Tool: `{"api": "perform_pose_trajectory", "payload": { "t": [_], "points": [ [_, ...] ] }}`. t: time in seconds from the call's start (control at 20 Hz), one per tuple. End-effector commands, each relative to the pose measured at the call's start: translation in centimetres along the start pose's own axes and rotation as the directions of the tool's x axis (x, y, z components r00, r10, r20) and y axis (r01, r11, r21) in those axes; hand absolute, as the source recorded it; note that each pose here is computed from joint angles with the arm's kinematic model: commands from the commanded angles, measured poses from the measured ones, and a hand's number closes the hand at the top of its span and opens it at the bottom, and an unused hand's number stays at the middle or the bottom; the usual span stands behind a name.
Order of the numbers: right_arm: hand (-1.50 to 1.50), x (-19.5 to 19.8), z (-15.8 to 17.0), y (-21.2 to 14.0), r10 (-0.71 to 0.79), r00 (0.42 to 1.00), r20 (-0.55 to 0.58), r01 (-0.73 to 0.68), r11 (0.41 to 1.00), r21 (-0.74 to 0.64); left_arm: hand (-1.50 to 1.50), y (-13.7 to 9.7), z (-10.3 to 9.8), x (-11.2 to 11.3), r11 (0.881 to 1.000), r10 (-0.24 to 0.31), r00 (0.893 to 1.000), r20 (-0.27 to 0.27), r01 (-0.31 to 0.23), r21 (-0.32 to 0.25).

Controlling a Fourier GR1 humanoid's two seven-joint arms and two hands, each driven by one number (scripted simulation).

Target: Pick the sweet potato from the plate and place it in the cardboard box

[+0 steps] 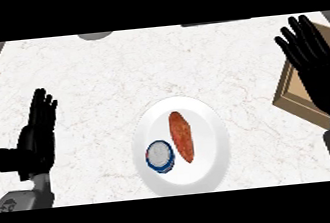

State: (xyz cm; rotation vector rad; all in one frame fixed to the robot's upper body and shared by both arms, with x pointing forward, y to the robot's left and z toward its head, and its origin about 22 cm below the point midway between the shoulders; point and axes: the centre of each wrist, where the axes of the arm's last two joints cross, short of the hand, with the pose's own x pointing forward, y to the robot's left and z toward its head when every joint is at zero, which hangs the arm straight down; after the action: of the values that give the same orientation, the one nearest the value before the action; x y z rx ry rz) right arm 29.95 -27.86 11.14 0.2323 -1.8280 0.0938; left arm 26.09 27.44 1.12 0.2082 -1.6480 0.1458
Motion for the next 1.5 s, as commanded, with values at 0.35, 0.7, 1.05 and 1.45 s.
{"api": "perform_pose_trajectory", "payload": {
  "t": [0.35, 0.7, 1.05, 1.45],
  "points": [
    [-1.50, 8.3, -2.9, 0.4, 0.562, 0.825, 0.058, -0.565, 0.818, 0.110, 0.00, -1.4, -1.9, 4.4, 0.850, -0.250, 0.940, 0.232, 0.328, -0.411],
    [-1.50, 3.8, -1.6, 2.7, 0.613, 0.744, 0.266, -0.668, 0.694, 0.268, 0.00, -1.6, -2.9, 4.2, 0.830, -0.251, 0.935, 0.249, 0.341, -0.442],
    [-1.50, 6.3, -3.1, 5.0, 0.774, 0.551, 0.312, -0.816, 0.421, 0.397, 0.00, -0.1, -3.5, 5.6, 0.823, -0.259, 0.934, 0.246, 0.346, -0.450],
    [-1.50, 7.1, -2.7, 14.0, 0.856, 0.363, 0.367, -0.809, 0.094, 0.581, 0.00, -1.1, -3.7, 5.3, 0.825, -0.257, 0.933, 0.251, 0.347, -0.445]
  ]
}}
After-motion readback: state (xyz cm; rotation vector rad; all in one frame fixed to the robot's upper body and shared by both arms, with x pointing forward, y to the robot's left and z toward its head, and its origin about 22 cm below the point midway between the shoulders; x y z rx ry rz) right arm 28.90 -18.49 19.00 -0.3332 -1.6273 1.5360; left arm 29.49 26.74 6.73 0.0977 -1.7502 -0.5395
